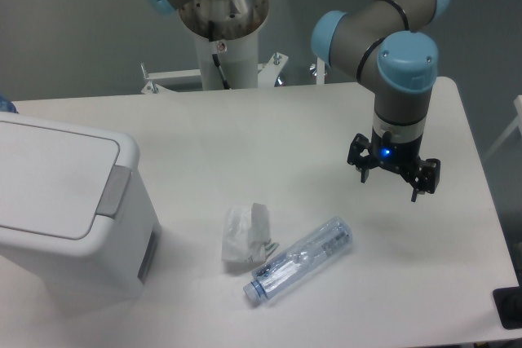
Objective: Open the trash can
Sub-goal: 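Move the open gripper over toward the white trash can lid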
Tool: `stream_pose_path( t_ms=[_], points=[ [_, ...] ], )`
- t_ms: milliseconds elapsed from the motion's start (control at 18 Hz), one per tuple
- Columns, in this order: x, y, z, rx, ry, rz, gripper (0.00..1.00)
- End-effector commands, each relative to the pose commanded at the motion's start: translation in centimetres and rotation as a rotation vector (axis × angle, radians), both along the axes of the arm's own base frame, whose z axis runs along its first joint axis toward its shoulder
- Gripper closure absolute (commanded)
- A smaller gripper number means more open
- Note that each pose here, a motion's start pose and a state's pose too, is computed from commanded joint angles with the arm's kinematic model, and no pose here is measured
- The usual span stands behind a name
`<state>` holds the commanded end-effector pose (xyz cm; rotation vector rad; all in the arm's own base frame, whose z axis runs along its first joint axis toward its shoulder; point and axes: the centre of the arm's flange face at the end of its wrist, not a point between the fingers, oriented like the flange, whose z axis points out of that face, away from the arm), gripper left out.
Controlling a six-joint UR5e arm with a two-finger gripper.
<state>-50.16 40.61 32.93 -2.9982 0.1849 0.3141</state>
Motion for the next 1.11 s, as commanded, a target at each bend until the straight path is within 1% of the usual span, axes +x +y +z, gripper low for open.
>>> stream_pose_path(
  t_ms=[167,278,333,389,444,556,611,778,944,1111],
  points=[
    [0.1,0.1,0.1,0.013,-0.005,-0.003,0.00],
    [0.2,0.5,0.1,0.087,-0.046,0.012,0.00],
    [0.5,0.7,1.0,0.132,-0.058,0.023,0.00],
    [1.3,1.0,2.4,0.160,-0.052,0.032,0.00],
    [1.9,1.4,3.1,0.182,-0.055,0.052,0.00],
    [3.5,3.2,3.6,0.229,-0.092,0.113,0.00],
    [4.0,3.6,4.0,0.253,-0.109,0.153,0.00],
    [6.8,5.6,6.7,0.332,-0.146,0.247,0.00],
    [9.5,7.5,9.4,0.385,-0.156,0.324,0.00],
    [12.8,9.1,12.5,0.438,-0.163,0.358,0.00]
  ],
)
